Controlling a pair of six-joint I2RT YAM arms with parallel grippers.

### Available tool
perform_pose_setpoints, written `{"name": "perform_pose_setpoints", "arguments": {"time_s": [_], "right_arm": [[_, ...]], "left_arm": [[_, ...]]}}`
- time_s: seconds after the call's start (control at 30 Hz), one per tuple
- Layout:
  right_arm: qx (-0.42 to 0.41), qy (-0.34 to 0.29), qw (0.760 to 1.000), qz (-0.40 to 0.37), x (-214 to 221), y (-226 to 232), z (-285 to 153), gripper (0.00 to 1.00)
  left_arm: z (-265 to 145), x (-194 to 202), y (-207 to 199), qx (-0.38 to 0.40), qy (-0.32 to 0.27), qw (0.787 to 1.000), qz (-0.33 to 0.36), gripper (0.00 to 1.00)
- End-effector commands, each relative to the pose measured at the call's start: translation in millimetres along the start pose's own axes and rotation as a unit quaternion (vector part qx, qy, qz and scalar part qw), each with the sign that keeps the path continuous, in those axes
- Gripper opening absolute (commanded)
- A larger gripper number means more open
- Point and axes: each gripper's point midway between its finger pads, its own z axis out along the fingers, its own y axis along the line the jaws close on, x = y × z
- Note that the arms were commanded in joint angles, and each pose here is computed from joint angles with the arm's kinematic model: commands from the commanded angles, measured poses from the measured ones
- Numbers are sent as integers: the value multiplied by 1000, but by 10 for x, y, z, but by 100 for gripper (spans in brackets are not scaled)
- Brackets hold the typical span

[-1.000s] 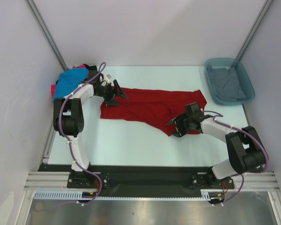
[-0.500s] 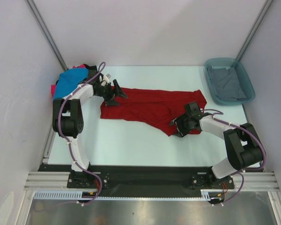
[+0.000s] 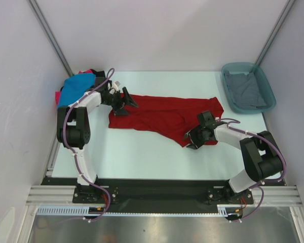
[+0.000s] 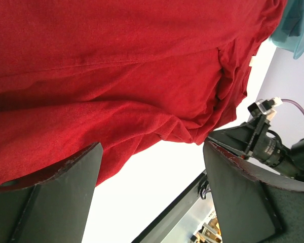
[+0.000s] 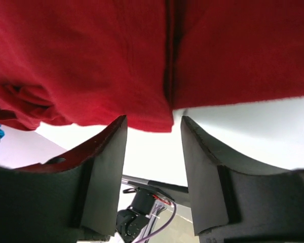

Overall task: Fold and stack the t-shirts
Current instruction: Fold the tshirt

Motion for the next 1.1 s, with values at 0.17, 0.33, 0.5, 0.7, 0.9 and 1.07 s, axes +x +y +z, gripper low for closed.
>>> {"name": "perform_pose_setpoints", "arguments": {"time_s": [0.17,0.33,0.5,0.7,0.9,1.07], "right_arm": [[-3,6,1000,-15,26,49,130,43],[-13,3,1000,-25,27,103,86,15],[-27,-14,999,-43,2,236,-68,0],[-64,-31,995,-74,-20,554,-335,0],[-81,-40,991,-99,-71,824,-420,0],[-84,-56,989,-107,-281,1020,-326,0]], "left_arm": [[-137,-79,-169,16,-21,999,26,87],[-129,-69,-154,15,-21,999,24,87],[-125,-67,-145,13,-20,999,24,87],[-112,-71,-130,11,-19,1000,21,87],[-99,-78,-127,13,-18,1000,18,87],[-89,-111,-137,14,-18,1000,17,87]]}}
